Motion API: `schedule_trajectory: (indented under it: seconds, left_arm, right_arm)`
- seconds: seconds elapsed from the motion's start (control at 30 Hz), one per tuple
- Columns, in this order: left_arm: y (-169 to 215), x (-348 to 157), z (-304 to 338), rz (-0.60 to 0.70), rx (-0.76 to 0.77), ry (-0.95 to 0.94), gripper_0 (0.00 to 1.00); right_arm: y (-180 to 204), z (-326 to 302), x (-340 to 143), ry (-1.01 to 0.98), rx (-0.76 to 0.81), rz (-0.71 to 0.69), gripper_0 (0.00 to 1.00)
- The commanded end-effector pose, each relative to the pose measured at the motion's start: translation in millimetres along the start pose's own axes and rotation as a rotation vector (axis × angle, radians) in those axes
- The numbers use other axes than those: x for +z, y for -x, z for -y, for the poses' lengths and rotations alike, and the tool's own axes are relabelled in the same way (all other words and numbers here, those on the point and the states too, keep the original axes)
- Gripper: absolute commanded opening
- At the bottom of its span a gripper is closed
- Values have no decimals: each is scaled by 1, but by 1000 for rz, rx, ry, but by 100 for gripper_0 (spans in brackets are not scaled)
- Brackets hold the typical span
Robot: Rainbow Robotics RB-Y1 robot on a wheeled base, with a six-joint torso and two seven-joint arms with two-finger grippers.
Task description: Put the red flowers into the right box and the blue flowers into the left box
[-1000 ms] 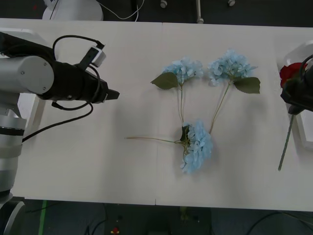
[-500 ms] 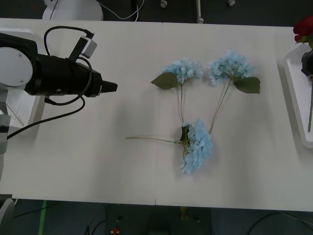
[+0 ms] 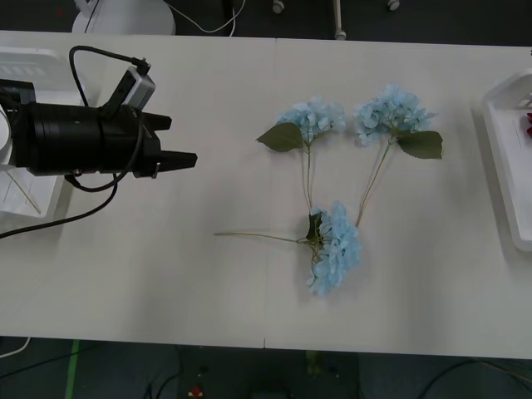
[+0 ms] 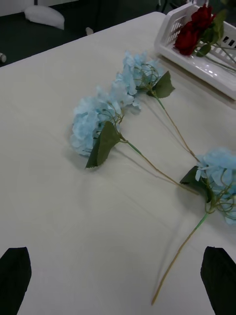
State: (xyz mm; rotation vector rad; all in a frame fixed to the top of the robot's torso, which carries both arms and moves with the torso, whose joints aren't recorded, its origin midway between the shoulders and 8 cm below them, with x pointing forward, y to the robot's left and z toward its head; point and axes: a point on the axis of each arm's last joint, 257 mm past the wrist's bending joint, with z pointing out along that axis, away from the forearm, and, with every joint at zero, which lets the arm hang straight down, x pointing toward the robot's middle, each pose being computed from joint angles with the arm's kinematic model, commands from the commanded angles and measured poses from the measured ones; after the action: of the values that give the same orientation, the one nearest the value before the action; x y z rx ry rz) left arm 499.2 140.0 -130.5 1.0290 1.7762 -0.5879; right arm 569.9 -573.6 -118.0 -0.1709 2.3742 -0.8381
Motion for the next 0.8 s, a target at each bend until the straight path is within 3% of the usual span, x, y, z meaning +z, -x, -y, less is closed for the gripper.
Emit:
schedule_trajectory:
  seconds: [0.03, 0.3, 0.7, 0.77, 0.8]
  left_arm:
    - [1, -11, 6, 11, 58, -24, 100]
    - [14, 11, 27, 121, 94, -7, 100]
    - [18, 13, 29, 139, 69, -12, 100]
    - [19, 10, 26, 134, 70, -13, 100]
    - [19, 6, 23, 127, 74, -13, 100]
  right_arm:
    - [-12, 39, 13, -100, -39, -8, 0]
    - [-44, 36, 45, -55, 41, -32, 0]
    - [-71, 32, 63, -45, 86, -64, 0]
    - [-70, 33, 63, -45, 92, -62, 18]
    - [-69, 33, 62, -45, 99, -60, 42]
